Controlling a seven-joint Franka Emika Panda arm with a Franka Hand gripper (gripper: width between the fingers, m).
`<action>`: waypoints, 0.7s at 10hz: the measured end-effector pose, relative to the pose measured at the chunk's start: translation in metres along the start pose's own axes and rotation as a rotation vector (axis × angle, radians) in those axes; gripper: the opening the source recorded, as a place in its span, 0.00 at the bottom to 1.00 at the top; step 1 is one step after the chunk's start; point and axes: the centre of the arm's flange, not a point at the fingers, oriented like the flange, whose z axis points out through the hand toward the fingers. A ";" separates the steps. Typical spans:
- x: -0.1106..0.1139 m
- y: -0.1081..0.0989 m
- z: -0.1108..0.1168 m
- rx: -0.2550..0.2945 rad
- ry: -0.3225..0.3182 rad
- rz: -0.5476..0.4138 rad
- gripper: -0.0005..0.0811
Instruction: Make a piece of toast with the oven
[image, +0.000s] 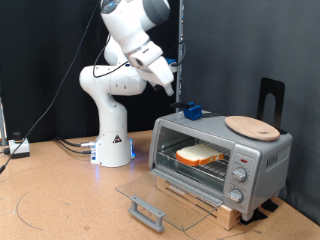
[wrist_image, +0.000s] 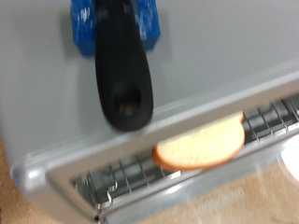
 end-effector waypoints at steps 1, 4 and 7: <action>-0.009 0.010 -0.006 -0.008 0.003 0.009 0.99; -0.034 0.038 -0.026 -0.040 0.017 0.027 0.99; -0.032 0.043 -0.026 -0.016 0.016 0.117 0.99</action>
